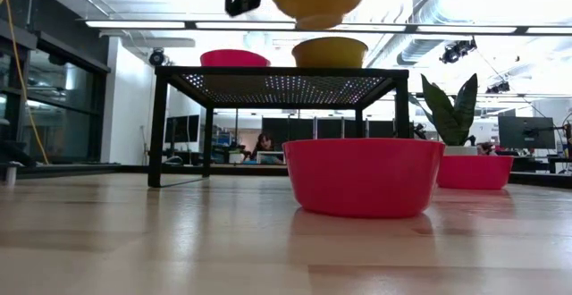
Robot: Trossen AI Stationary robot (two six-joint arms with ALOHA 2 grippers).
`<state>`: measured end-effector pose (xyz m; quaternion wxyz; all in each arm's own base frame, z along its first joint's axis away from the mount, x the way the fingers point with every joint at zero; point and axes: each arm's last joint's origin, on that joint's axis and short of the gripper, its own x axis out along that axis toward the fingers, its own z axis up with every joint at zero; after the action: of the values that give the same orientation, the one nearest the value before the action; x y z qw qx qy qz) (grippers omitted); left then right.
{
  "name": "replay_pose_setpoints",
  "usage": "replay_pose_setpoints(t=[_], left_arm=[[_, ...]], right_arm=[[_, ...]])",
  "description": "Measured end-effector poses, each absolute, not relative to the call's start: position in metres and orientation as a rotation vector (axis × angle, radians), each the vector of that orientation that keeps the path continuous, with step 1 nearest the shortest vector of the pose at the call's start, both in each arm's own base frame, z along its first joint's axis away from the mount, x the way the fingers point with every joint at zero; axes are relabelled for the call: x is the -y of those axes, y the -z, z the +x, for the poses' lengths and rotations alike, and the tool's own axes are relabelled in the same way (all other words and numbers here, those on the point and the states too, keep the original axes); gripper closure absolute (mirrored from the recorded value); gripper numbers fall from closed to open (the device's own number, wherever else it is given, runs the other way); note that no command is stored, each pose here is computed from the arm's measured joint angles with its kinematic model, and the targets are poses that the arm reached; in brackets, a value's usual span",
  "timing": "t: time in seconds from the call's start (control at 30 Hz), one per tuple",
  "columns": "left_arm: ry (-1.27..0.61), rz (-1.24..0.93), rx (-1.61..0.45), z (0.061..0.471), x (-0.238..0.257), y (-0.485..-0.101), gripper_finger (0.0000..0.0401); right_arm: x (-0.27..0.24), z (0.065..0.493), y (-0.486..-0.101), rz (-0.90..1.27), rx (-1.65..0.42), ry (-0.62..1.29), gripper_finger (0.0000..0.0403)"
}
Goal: Pick & Place Mini bowls
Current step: Stack the left yellow patterned bowl on top of the yellow patterned bowl on the shelf
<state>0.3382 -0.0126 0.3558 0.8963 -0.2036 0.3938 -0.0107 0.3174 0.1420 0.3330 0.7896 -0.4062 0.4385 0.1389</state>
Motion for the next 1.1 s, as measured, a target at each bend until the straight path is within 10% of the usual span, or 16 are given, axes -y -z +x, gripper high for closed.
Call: replay_pose_setpoints(t=[1.1], left_arm=[[-0.057, 0.218, -0.616, 0.275, -0.046, -0.442, 0.0336]], right_arm=[[-0.036, 0.296, -0.414, -0.432, -0.915, 0.196, 0.0402]])
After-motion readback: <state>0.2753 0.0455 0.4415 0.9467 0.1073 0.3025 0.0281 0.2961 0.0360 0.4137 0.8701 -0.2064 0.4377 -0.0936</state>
